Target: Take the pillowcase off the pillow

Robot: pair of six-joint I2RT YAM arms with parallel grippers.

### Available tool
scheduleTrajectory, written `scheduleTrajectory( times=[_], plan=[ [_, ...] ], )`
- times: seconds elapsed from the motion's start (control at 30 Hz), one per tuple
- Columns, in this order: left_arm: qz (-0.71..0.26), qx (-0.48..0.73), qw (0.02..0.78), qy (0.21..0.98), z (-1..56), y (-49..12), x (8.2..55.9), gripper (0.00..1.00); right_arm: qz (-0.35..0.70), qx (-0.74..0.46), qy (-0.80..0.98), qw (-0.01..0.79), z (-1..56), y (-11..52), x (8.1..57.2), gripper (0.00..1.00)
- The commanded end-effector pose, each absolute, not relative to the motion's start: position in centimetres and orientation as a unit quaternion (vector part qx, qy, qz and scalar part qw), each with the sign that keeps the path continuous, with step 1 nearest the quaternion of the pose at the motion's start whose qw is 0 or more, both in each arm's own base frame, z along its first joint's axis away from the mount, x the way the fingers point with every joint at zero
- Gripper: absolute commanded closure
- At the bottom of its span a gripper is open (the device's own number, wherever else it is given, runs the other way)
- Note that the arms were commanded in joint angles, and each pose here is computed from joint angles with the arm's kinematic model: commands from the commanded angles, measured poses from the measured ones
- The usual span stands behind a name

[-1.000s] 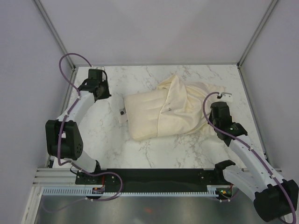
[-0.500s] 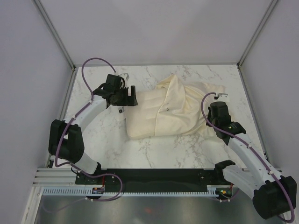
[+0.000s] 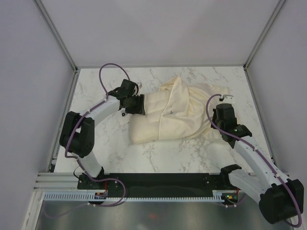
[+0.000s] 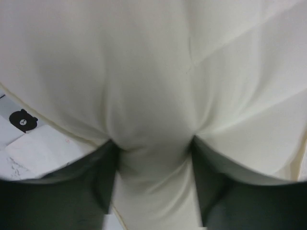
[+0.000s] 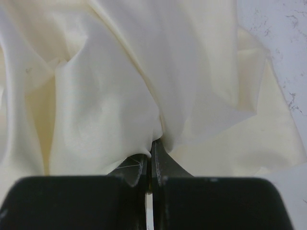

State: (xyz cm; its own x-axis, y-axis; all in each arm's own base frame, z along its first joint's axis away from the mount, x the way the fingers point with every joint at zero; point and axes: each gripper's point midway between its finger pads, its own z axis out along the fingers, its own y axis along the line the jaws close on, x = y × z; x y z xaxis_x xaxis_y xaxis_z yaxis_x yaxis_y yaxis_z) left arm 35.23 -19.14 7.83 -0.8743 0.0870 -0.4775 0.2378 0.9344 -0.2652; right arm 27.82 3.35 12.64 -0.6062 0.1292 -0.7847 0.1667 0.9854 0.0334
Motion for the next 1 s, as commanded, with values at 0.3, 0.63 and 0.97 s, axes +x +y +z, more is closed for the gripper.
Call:
scheduleTrajectory(
  times=[0.3, 0.63, 0.97],
  plan=[
    [-0.128, 0.094, 0.250, 0.955, 9.0, -17.8, 35.4, 0.98, 0.013, 0.094, 0.874, 0.476, 14.2, 4.4, 29.2, 1.00],
    [-0.126, -0.040, 0.359, 0.924, 15.8, -7.3, 39.3, 0.98, -0.061, 0.120, 0.853, 0.505, 18.5, 0.7, 29.6, 1.00],
    [-0.104, -0.122, 0.377, 0.912, 16.5, -0.7, 39.7, 0.98, -0.079, 0.171, 0.852, 0.488, 17.6, -3.2, 28.9, 1.00]
  ],
)
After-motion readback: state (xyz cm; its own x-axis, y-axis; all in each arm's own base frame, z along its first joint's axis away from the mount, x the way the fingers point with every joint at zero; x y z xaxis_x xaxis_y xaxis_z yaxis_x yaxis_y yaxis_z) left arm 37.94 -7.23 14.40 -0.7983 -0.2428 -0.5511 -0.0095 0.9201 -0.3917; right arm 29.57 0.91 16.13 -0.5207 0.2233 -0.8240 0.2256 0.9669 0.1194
